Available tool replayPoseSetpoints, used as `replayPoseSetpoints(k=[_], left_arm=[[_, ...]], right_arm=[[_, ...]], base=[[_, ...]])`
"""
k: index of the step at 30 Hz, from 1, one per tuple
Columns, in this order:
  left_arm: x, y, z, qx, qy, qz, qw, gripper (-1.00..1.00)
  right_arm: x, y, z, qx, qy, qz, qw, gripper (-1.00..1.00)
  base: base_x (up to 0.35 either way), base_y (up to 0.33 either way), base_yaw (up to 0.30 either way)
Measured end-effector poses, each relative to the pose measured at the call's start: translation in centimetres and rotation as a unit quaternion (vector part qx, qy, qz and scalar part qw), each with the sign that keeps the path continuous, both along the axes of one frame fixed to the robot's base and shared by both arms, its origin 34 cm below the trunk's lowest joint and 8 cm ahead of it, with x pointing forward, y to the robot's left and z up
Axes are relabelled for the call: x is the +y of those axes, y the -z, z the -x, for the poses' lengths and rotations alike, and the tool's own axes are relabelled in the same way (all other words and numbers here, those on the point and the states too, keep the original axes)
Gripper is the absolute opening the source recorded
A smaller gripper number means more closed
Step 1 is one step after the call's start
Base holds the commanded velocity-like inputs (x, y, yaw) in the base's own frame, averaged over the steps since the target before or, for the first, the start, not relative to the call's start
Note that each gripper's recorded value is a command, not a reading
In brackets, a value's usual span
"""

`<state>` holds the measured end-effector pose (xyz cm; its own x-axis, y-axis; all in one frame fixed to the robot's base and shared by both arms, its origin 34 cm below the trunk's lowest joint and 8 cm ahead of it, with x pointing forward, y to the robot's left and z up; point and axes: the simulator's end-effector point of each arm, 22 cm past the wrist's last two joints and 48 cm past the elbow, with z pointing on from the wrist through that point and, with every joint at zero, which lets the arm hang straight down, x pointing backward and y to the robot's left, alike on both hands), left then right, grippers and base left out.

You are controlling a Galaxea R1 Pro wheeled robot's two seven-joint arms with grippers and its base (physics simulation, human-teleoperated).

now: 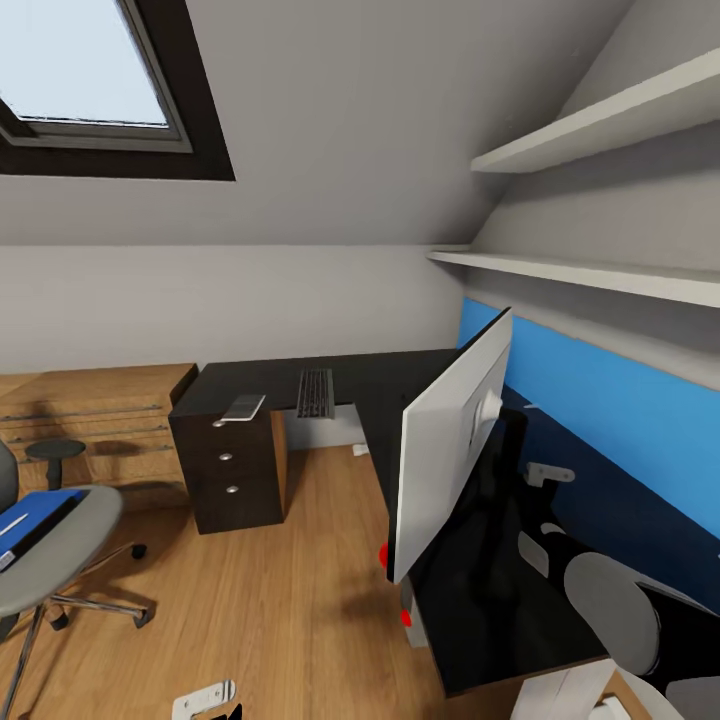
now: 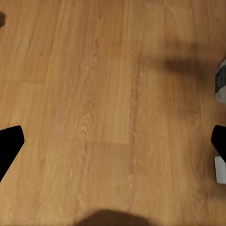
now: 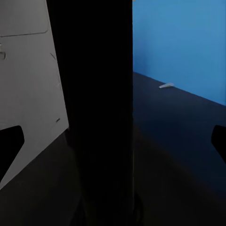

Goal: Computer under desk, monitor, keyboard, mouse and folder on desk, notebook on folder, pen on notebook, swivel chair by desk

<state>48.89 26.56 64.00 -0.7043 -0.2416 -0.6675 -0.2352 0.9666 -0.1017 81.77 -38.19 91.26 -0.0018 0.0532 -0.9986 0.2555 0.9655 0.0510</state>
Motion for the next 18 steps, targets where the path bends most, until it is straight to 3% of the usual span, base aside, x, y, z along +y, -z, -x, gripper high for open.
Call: replayPoseSetpoints(k=[9, 18], left_arm=[[0.02, 0.03, 0.03, 0.000, 0.000, 0.000, 1.0000, 1.00], [0.59, 0.06, 0.11, 0.000, -0.008, 0.000, 1.0000, 1.00]], right_arm=[[0.00, 0.01, 0.02, 0.000, 0.000, 0.000, 1.0000, 1.00], [0.02, -0.02, 0.00, 0.000, 0.000, 0.000, 1.0000, 1.00]], base=[[0.015, 0.000, 0.000], [0.141, 0.000, 0.000]])
